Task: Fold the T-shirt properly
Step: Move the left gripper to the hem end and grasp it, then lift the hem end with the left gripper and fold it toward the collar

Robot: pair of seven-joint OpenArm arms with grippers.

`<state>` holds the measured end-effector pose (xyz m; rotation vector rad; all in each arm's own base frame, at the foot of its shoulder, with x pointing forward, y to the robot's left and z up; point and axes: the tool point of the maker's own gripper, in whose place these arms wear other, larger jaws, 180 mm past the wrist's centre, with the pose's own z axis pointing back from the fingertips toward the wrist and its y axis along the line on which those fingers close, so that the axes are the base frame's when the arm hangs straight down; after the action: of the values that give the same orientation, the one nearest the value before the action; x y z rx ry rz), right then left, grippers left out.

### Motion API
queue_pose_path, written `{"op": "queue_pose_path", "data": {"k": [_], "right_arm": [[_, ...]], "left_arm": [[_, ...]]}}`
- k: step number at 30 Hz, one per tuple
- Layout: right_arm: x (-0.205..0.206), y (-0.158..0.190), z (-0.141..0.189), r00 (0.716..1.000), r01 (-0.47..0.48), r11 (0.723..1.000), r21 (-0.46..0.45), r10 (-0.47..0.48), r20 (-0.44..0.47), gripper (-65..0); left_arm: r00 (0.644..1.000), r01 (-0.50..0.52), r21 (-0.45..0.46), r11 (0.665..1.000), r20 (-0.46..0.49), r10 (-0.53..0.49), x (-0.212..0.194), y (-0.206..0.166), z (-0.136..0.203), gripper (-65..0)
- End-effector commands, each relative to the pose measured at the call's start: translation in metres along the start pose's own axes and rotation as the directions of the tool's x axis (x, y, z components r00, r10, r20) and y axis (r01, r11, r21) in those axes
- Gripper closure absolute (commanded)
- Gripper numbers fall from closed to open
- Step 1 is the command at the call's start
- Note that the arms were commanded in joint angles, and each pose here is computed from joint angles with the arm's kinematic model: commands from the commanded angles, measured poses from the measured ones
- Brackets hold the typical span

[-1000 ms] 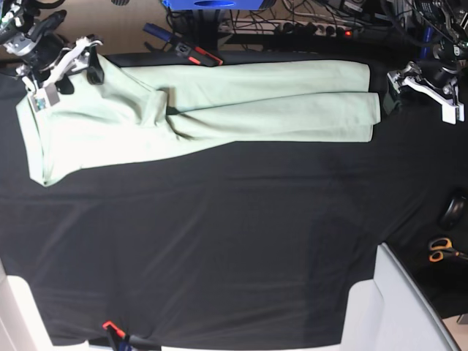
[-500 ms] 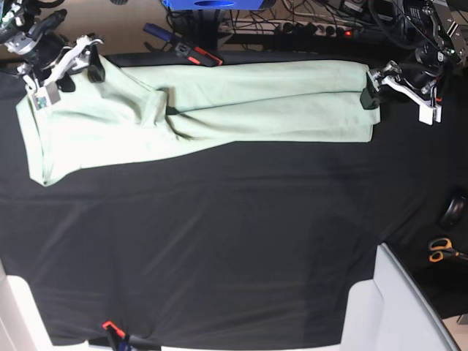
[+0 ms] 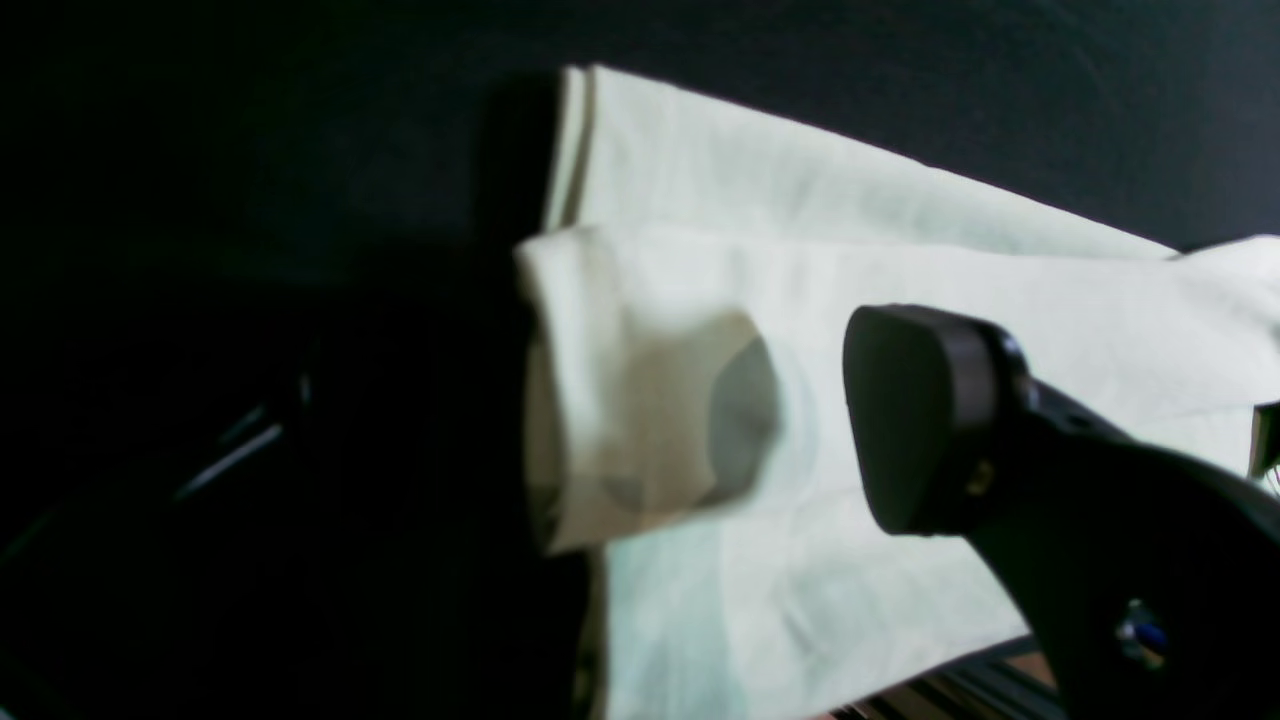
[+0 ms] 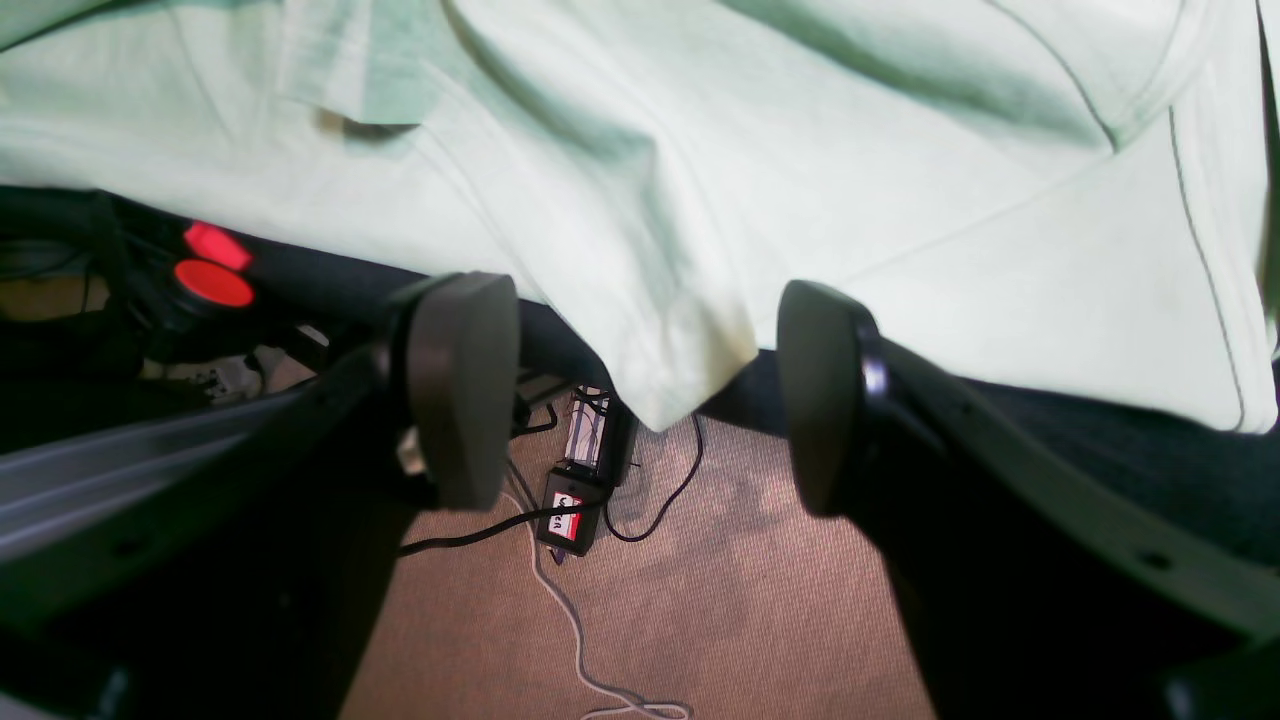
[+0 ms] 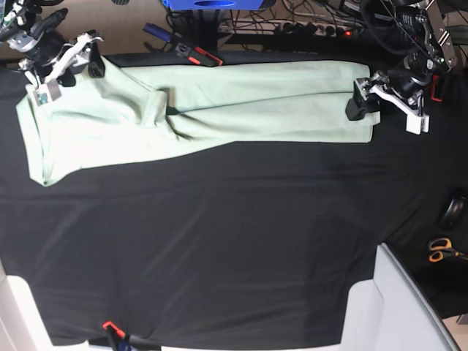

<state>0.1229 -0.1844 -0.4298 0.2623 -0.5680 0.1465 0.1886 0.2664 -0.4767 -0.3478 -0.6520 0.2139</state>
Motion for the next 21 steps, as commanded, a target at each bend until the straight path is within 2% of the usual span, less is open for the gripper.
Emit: {"op": "queue_pose_path", "data": {"k": [1, 4, 7, 11, 14, 19, 21], "right_arm": [[0.01, 0.0, 0.004, 0.999, -0.014, 1.0, 0.005, 0.013, 0.036, -38.0], [0.01, 0.0, 0.004, 0.999, -0.014, 1.0, 0.005, 0.013, 0.036, -38.0], [0.011, 0.0, 0.004, 0.999, -0.014, 1.0, 0.005, 0.014, 0.039, -38.0], [0.011, 0.0, 0.004, 0.999, -0.014, 1.0, 0.005, 0.014, 0.039, -38.0], [0.011, 0.0, 0.004, 0.999, -0.014, 1.0, 0.005, 0.014, 0.039, -38.0], [0.011, 0.0, 0.004, 0.999, -0.014, 1.0, 0.005, 0.014, 0.039, -38.0], [0.011, 0.0, 0.004, 0.999, -0.014, 1.0, 0.005, 0.014, 0.039, -38.0]], "left_arm": [[0.996, 0.019, -0.023, 1.0, -0.092, -0.021, -0.021, -0.01, -0.006, -63.2], [0.993, 0.038, -0.052, 0.998, -0.114, -0.043, -0.025, -0.02, -0.012, -41.7], [0.992, 0.04, -0.055, 0.998, -0.12, -0.046, -0.027, -0.022, -0.013, -22.8], [0.992, 0.039, -0.047, 0.998, -0.118, -0.044, -0.025, -0.018, -0.011, -11.9], [0.991, 0.063, -0.031, 0.998, -0.116, -0.066, -0.018, -0.009, -0.006, 0.0], [0.99, 0.113, -0.008, 0.994, -0.08, -0.113, 0.011, 0.003, -0.002, 0.0], [0.992, 0.112, 0.031, 0.993, -0.054, -0.111, 0.024, 0.018, 0.007, 0.0]]}}
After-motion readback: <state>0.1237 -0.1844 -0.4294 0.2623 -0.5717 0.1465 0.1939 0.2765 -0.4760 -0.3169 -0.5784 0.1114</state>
